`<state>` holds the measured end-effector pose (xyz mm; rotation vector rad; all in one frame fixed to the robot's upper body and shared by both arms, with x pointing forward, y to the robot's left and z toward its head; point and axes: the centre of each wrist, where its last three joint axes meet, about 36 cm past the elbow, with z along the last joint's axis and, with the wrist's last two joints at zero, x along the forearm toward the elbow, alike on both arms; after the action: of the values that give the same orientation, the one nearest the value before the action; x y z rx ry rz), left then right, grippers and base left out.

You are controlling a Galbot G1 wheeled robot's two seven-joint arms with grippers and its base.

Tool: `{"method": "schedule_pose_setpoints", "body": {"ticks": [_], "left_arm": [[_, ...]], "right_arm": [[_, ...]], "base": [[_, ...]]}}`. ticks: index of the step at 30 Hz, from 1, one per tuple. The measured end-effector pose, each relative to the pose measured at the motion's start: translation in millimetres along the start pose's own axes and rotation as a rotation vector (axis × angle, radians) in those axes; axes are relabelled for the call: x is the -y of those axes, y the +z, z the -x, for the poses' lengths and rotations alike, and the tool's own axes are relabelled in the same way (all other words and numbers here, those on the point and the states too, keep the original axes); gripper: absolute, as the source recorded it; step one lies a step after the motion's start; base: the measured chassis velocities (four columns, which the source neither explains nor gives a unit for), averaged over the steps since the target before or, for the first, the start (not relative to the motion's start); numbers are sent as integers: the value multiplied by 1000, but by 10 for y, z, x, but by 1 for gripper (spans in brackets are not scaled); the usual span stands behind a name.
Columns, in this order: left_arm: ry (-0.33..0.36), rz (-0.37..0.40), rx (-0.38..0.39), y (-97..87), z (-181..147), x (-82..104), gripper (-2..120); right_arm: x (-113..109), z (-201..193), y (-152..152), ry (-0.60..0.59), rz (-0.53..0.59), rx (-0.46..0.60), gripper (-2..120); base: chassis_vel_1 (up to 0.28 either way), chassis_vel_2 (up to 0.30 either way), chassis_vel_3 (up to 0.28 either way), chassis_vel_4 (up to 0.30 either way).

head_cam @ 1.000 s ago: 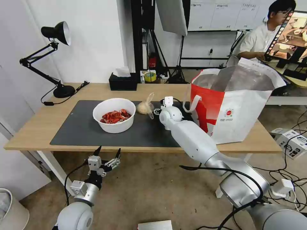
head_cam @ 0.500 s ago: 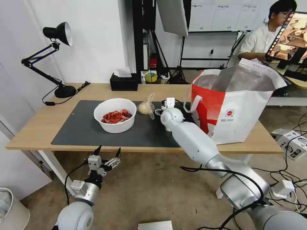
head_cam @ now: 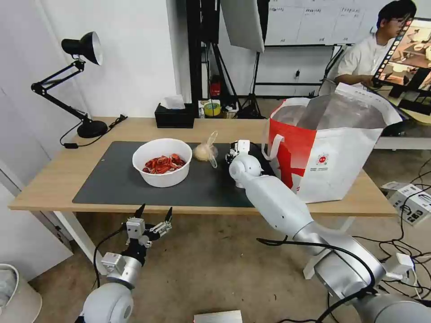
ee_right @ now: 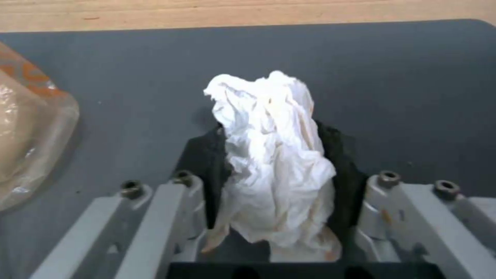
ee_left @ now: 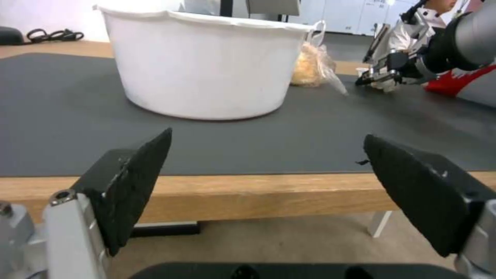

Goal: Pick up the trash from the table and place it into the takeout bag.

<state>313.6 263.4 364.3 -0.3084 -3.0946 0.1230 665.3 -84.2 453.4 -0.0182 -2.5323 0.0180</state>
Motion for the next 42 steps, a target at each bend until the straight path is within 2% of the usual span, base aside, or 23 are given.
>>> {"method": "schedule_pose_setpoints", "body": {"ticks": [6,9,11,14,23,30,42], "left_arm": [[1,-1,0,-6,-10,10,100],[0,1,1,-15,-19,11,100],[0,1,1,-15,-19,11,100],[-1,2,3,-26,-29,12,100],[4,0,0,-15,-43,52,100],[-7,6,-1,-19,-62,76,100],[-14,8,-4,-16,-97,102,100]], "right_arm": [[7,-25,7,-19,24,20,26],[42,-90,33,-56,35,43,15],[42,-90,33,-56,35,43,15],[135,-218,81,-107,26,71,0],[393,-437,167,-152,0,131,0],[585,-679,274,-268,-15,208,0],[597,-1273,474,-431,-32,272,0]], "base": [[0,0,0,0],[0,0,0,0],[0,0,0,0],[0,0,0,0],[0,0,0,0],[0,0,0,0],[0,0,0,0]]}}
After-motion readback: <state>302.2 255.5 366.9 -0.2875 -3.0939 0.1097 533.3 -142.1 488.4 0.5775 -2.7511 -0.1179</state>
